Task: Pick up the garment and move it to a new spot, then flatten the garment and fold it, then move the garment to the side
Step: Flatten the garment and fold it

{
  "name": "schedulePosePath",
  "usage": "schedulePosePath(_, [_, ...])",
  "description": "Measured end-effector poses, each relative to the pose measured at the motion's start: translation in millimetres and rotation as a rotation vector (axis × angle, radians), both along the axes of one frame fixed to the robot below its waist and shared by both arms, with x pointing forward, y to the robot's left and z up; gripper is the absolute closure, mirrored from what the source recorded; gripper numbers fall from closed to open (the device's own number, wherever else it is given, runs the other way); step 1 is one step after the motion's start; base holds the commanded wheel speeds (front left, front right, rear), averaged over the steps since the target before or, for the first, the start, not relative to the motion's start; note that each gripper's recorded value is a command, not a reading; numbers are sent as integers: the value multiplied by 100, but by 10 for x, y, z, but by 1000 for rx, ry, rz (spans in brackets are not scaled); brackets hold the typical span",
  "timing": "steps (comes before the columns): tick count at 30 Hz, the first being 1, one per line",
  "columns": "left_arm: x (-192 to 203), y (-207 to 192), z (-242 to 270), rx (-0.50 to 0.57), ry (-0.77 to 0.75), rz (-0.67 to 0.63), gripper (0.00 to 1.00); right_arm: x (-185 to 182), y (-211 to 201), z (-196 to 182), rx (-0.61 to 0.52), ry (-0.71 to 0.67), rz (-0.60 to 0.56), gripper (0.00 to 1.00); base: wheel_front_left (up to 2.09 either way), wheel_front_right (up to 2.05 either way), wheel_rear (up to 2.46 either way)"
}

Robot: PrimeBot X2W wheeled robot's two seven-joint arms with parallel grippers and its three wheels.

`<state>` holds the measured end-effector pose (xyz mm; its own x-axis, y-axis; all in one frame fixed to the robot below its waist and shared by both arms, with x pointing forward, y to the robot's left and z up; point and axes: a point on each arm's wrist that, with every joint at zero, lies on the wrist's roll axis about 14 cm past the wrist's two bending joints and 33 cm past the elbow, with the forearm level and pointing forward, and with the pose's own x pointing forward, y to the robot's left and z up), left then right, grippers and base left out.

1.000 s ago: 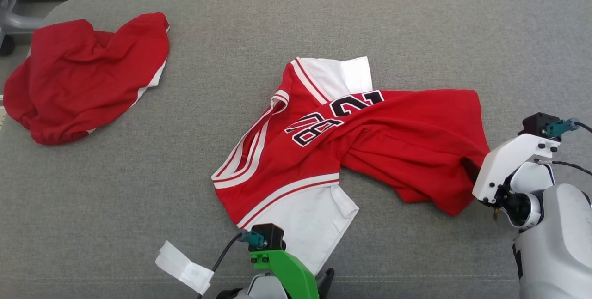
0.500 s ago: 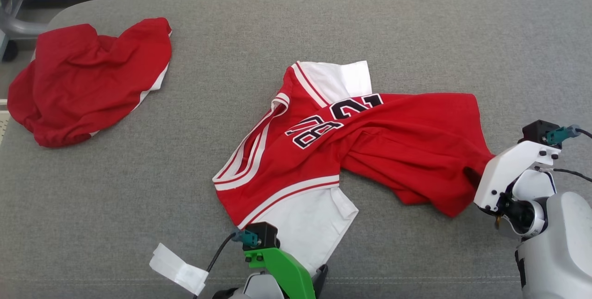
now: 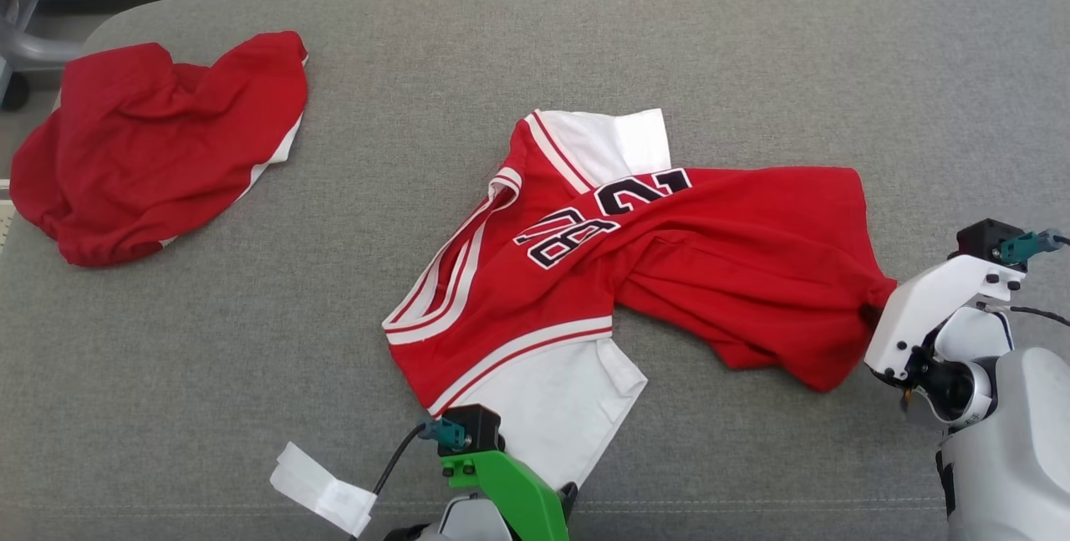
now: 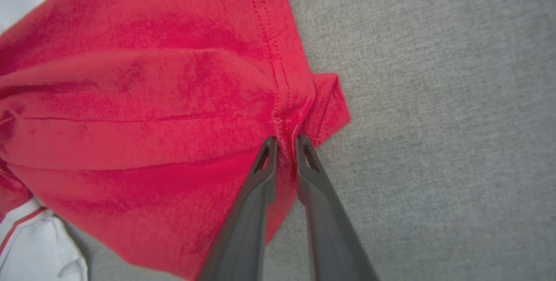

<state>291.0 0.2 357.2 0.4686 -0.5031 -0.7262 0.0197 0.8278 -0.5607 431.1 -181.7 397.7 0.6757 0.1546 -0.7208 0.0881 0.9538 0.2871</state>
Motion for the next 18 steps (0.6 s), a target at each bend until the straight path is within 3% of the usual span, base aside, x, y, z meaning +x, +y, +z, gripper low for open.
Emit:
schedulePosePath(1, [-3, 2, -6, 0, 3, 1, 69, 12, -5, 2, 1, -3, -4, 91, 0, 0, 0])
schedulePosePath(2, [-6, 1, -11, 0, 5, 0, 69, 30, -12, 8, 1, -9, -8, 91, 0, 0, 0])
schedulePosePath(3, [-8, -1, -13, -3, 6, 0, 74, 45, -21, 10, -1, -14, -12, 100, 0, 0, 0])
schedulePosePath(4, [-10, 0, -16, -3, 7, 0, 77, 54, -23, 6, -3, -14, -13, 100, 0, 0, 0])
schedulePosePath(6, [-6, 10, -23, -2, 8, 5, 100, 73, -14, 0, -5, -18, -12, 100, 0, 0, 0])
schedulePosePath(18, [294, 103, 228, -44, -117, 95, 100, 255, 33, 235, 14, -120, -17, 100, 0, 0, 0])
